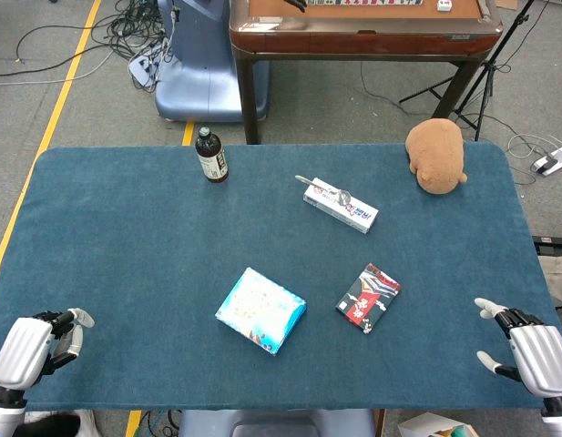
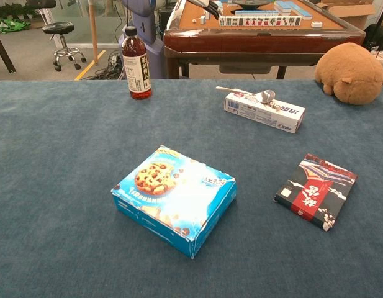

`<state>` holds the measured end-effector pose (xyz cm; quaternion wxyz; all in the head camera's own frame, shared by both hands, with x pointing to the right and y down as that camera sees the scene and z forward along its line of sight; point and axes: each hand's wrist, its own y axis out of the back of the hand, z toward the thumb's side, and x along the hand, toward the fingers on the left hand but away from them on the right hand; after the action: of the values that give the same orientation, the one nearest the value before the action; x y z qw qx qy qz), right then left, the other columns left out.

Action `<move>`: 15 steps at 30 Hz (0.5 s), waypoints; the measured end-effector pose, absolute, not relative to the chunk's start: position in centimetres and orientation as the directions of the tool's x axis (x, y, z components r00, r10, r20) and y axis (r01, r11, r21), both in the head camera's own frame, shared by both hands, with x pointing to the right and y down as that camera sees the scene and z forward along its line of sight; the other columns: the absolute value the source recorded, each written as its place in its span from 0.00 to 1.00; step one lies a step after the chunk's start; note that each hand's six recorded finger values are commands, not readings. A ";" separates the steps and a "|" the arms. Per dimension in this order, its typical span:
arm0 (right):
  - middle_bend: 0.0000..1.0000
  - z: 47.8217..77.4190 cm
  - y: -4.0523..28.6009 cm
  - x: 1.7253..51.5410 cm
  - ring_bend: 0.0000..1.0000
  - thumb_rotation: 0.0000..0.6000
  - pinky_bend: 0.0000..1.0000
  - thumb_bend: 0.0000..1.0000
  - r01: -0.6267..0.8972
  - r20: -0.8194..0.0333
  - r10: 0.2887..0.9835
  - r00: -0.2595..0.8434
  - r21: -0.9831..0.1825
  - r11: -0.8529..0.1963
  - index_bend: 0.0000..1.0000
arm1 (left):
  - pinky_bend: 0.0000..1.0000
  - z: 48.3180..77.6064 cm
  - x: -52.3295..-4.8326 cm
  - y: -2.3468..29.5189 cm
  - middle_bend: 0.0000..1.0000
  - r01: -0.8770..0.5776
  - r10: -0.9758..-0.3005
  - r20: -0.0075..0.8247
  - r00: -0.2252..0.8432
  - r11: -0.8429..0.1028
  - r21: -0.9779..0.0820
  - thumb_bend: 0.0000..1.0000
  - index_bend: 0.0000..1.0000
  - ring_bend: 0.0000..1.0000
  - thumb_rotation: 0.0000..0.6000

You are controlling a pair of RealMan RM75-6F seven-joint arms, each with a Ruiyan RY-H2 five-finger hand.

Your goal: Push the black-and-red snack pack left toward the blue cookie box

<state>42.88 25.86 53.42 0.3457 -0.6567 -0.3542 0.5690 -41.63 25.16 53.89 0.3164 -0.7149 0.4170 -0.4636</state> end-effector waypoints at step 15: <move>0.25 54.2 25.0 42.0 0.22 1.00 0.37 0.00 0.094 -0.470 0.873 0.130 -0.871 -0.483 0.24 | 0.64 54.0 -42.0 25.1 0.90 -0.313 -0.891 0.403 0.208 -0.451 -0.836 0.61 0.50 0.67 1.00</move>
<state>41.99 24.98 54.19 0.3545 -0.6629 -0.3648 0.5493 -42.04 25.07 53.96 0.3101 -0.7128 0.4222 -0.4664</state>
